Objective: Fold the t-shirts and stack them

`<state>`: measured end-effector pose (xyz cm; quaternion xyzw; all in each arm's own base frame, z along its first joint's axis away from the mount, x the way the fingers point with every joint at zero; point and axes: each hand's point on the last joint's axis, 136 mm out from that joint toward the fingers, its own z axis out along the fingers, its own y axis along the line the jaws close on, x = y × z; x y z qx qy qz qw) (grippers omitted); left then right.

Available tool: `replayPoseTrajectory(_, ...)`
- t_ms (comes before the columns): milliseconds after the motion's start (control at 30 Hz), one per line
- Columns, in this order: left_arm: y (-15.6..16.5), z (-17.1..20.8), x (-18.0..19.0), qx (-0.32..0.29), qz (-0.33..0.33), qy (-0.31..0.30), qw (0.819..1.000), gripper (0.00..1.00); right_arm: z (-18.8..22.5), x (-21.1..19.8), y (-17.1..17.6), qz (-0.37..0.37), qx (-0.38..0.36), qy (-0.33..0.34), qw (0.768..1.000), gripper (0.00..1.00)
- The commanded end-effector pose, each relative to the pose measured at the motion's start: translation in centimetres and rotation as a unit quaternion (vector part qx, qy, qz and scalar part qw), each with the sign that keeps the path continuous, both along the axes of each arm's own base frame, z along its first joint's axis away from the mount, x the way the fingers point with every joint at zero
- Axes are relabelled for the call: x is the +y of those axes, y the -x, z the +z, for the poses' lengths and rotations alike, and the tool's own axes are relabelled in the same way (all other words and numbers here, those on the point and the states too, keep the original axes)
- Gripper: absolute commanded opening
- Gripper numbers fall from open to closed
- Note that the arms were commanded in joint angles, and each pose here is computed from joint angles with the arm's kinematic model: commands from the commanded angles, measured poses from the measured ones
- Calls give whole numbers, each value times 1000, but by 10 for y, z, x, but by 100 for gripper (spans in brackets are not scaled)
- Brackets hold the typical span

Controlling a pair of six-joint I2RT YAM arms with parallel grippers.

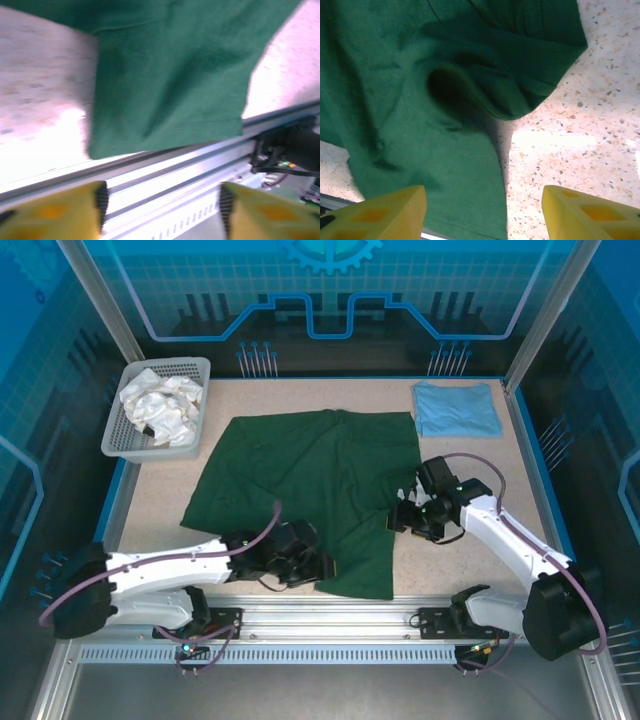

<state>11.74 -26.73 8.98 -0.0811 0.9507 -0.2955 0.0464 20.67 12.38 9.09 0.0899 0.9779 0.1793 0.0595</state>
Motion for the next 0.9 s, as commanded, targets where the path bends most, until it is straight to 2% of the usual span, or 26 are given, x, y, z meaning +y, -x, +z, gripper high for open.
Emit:
replayPoseTrajectory(0, -33, 24, 42, -62, 52, -35, 996, 74, 16, -6, -17, -8, -13, 22, 1000, 62)
replayPoseTrajectory(67, -60, 41, 60, -87, 82, -38, 992, 74, 21, -11, -37, -20, -25, 46, 998, 61)
replayPoseTrajectory(233, -142, 66, 102, -143, 147, -68, 976, 56, 10, -34, -97, -79, -27, 89, 993, 52)
replayPoseTrajectory(300, -171, 59, 116, -140, 170, -90, 971, 48, -1, -34, -125, -84, -17, 97, 992, 41)
replayPoseTrajectory(367, -195, 39, 130, -131, 199, -112, 965, 46, -12, -33, -150, -85, -7, 108, 991, 34)
replayPoseTrajectory(500, -232, -14, 147, -84, 229, -138, 960, 47, -43, -19, -198, -70, 18, 110, 991, 30)
replayPoseTrajectory(667, -252, -59, 171, -47, 266, -154, 951, 49, -76, -14, -240, -60, 45, 133, 988, 32)
replayPoseTrajectory(700, -253, -64, 173, -45, 270, -154, 949, 52, -82, -11, -247, -59, 49, 132, 988, 33)
replayPoseTrajectory(833, -249, -78, 178, -34, 282, -157, 946, 53, -97, -8, -272, -51, 61, 168, 983, 39)
replayPoseTrajectory(867, -248, -80, 179, -31, 291, -149, 945, 53, -95, -2, -283, -45, 54, 150, 986, 40)
